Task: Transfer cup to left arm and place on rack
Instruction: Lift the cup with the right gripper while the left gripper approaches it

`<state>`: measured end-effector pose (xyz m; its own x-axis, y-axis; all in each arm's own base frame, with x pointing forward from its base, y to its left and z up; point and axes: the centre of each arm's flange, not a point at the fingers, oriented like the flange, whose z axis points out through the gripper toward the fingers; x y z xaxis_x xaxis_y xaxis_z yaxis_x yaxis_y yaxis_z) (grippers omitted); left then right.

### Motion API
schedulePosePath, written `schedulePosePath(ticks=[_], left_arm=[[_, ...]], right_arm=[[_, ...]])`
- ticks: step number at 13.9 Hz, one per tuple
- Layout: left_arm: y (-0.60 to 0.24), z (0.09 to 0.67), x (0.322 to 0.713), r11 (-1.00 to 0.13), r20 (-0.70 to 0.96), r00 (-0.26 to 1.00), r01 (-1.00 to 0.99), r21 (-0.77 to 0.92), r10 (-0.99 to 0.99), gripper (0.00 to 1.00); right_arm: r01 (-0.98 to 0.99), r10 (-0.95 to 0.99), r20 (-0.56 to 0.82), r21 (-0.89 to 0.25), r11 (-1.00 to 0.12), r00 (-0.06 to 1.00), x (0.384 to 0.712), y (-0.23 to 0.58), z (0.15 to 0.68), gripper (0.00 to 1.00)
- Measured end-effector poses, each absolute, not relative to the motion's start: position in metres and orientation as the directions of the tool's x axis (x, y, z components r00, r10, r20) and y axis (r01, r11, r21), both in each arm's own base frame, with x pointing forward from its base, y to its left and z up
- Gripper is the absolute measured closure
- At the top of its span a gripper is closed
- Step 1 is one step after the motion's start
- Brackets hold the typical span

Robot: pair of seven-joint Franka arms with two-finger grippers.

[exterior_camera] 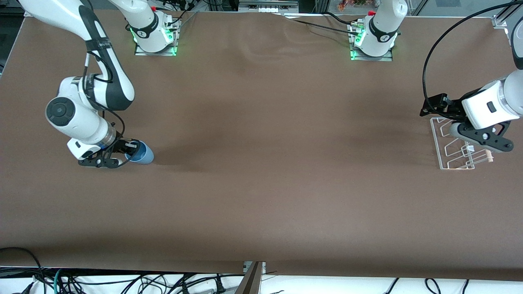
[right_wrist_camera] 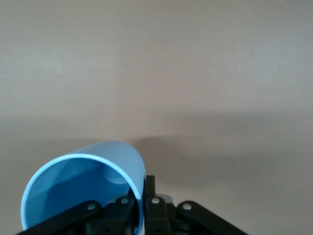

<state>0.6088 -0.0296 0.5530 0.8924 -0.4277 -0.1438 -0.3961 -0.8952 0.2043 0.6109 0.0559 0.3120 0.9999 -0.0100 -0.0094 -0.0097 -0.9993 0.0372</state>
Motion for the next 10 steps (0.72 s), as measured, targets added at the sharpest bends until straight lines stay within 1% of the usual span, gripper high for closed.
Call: schedulePosePath(ticks=[2, 3, 5, 7, 10], left_arm=[[-0.033, 0.549, 0.611, -0.79, -0.083, 0.804, -0.551, 0.27, -0.589, 0.0], [-0.036, 0.548, 0.611, -0.727, -0.041, 0.752, -0.619, 0.299, -0.657, 0.0], [-0.048, 0.551, 0.613, -0.613, 0.073, 0.672, -0.709, 0.348, -0.737, 0.0], [-0.062, 0.555, 0.616, -0.514, 0.176, 0.598, -0.779, 0.359, -0.782, 0.0], [-0.093, 0.555, 0.621, -0.361, 0.286, 0.45, -0.878, 0.315, -0.846, 0.0]], right_arm=[[0.015, 0.014, -0.012, 0.027, -1.0, 1.0, 0.625, 0.083, 0.349, 0.95], [0.012, 0.012, -0.005, 0.0, -1.0, 1.0, 0.629, 0.096, 0.362, 0.95], [-0.019, -0.02, 0.008, -0.108, -0.994, 1.0, 0.635, 0.123, 0.377, 0.95], [-0.037, -0.039, 0.004, -0.199, -0.979, 0.999, 0.638, 0.151, 0.382, 0.95], [-0.054, -0.047, -0.029, -0.326, -0.944, 0.998, 0.638, 0.209, 0.37, 0.95]])
